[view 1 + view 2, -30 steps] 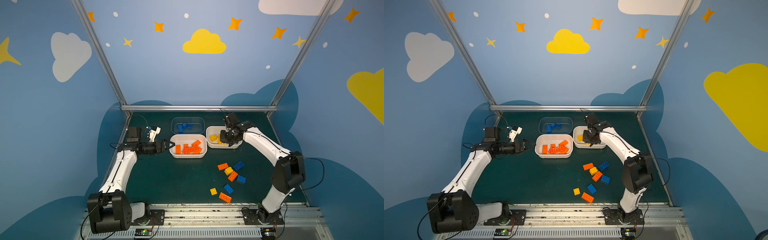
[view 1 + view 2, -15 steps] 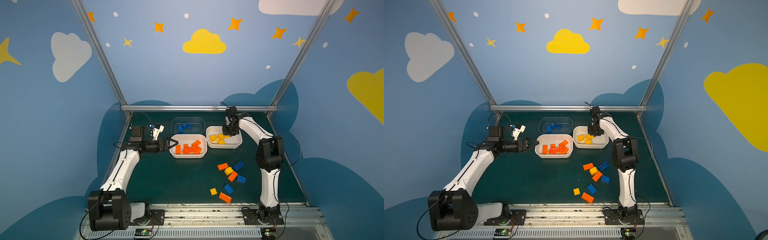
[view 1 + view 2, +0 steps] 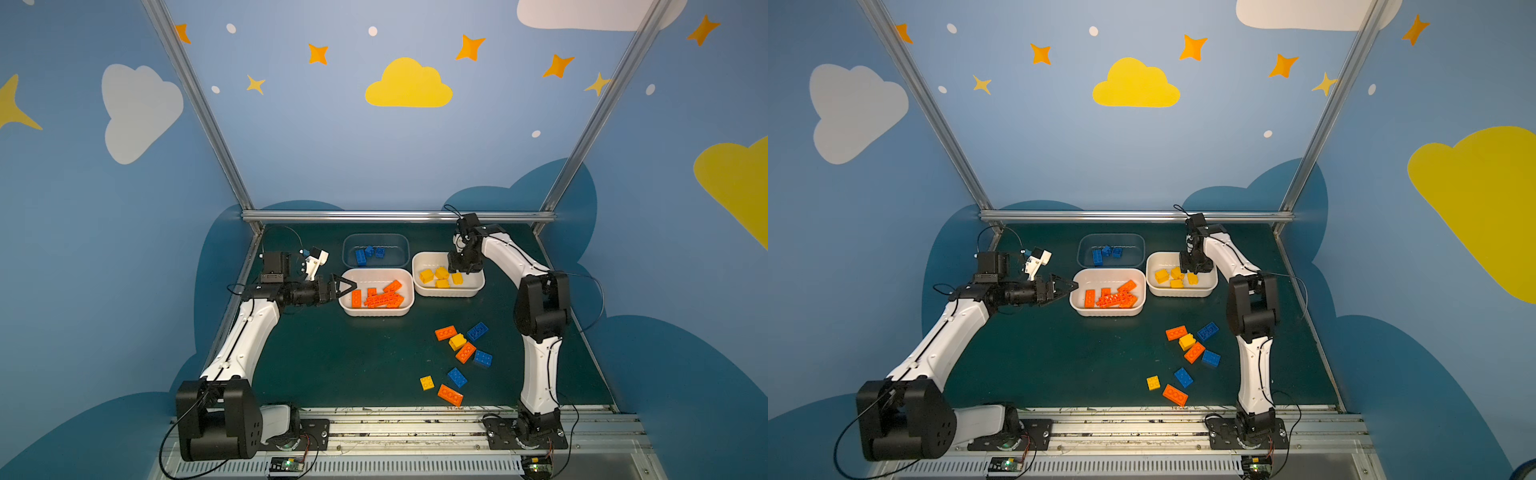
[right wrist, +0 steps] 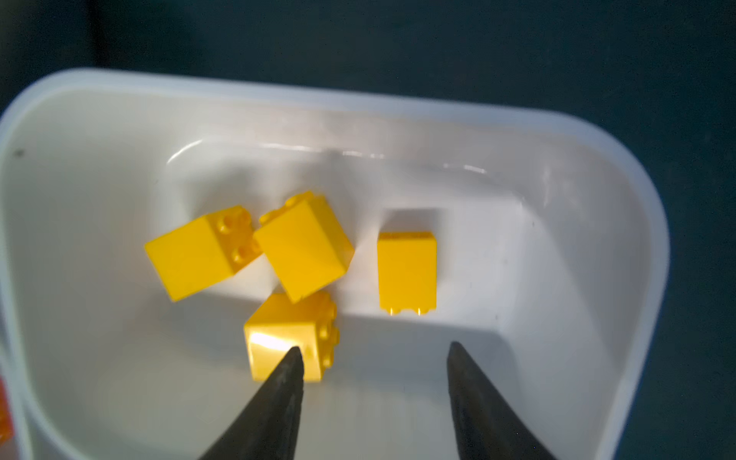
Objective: Sort the legos into containers by color
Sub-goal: 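Carry the yellow brick into the yellow-brick bin and release it, then move the right gripper to the pile and grasp a yellow 2x2 brick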
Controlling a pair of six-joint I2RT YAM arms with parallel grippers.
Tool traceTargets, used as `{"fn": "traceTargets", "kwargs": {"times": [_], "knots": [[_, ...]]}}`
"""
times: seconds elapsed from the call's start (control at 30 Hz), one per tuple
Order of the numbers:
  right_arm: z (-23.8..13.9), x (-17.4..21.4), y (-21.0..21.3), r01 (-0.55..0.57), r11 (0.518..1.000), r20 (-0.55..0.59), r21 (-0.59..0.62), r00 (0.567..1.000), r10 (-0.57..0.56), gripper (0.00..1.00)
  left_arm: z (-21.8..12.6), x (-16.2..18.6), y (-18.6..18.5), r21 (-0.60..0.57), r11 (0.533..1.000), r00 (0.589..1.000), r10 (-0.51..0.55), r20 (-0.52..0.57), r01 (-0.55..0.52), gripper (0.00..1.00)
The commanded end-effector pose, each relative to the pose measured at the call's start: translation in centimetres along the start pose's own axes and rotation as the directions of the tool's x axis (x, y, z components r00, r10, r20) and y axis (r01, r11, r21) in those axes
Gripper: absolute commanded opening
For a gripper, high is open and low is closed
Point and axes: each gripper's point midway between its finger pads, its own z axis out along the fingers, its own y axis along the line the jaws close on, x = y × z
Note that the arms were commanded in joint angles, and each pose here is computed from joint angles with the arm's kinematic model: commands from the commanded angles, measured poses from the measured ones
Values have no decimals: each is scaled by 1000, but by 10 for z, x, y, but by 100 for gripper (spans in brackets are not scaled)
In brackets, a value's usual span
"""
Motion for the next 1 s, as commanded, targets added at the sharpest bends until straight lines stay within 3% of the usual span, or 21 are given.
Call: {"fn": "traceTargets", "kwargs": {"times": [0.0, 0.17, 0.23, 0.5, 0.63, 0.97], "knots": [[-47, 19, 36, 73, 990, 56, -123, 996, -67, 60, 0, 2, 1, -3, 1000, 1000, -6, -16, 6, 100], [-73, 90, 76, 307, 934, 68, -181, 952, -299, 63, -2, 3, 1, -8, 1000, 1000, -7, -15, 7, 100], [-77, 115, 86, 344, 919, 62, -192, 939, -338, 64, -3, 3, 1, -10, 1000, 1000, -7, -16, 6, 100], [-77, 214, 124, 253, 939, -65, -234, 959, -274, 67, -5, 4, 3, -18, 1000, 1000, -10, -17, 10, 100], [-61, 260, 129, 269, 949, -152, -163, 944, -294, 67, -8, 6, 3, -25, 1000, 1000, -19, -25, 18, 100], [-22, 306, 149, 324, 939, -193, -111, 920, -340, 65, -9, 10, 3, -31, 999, 998, -45, -33, 44, 100]]}}
